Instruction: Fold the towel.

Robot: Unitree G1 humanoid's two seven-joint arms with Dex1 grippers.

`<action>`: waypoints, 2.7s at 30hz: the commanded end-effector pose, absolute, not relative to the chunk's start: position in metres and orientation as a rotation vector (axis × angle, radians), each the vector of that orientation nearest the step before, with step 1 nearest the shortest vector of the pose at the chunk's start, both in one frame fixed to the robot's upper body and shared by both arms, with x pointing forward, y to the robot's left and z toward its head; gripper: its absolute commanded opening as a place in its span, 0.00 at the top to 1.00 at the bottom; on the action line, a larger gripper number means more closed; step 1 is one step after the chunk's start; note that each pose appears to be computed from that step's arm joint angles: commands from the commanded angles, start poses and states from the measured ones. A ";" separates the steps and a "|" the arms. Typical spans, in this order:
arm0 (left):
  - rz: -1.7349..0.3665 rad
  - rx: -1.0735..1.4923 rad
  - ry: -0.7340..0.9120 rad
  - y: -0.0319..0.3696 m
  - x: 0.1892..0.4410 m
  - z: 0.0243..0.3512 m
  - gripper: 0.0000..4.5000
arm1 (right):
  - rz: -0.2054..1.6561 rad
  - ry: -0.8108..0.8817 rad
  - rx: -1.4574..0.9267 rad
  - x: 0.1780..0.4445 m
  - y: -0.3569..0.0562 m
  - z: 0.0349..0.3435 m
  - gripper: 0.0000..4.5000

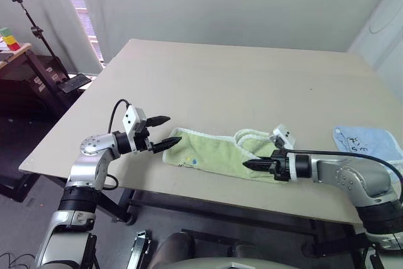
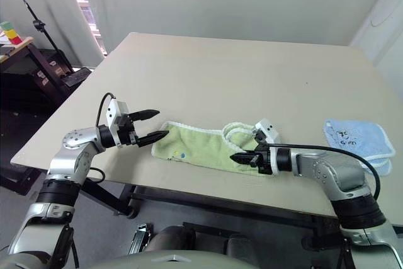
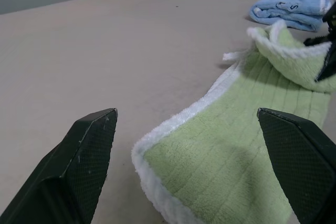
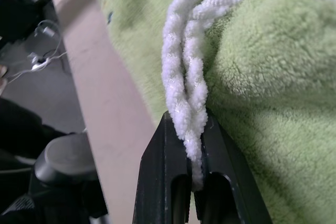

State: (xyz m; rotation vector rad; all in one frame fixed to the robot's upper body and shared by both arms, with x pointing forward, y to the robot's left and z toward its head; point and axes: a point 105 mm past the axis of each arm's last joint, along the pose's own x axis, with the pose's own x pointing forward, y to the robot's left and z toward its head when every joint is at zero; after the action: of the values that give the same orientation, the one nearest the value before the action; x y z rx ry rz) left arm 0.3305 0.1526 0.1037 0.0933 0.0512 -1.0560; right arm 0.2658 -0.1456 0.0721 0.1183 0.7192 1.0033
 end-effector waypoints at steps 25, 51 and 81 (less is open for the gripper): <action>-1.274 -0.071 -0.060 0.094 0.323 0.163 0.34 | 0.884 0.211 0.253 0.300 -0.180 0.142 0.19; -1.539 0.140 0.233 -0.028 0.298 0.031 1.00 | 0.752 0.438 0.193 0.303 -0.174 0.037 0.99; -0.814 -0.286 0.424 0.184 0.318 0.128 0.02 | 1.034 0.275 0.396 0.300 -0.117 0.134 1.00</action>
State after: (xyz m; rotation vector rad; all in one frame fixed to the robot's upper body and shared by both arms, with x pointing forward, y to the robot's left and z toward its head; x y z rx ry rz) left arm 0.3220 0.1800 0.1167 -0.2470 0.4228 -0.8244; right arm 0.3001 -0.1268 0.1223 0.3914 0.3026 0.9899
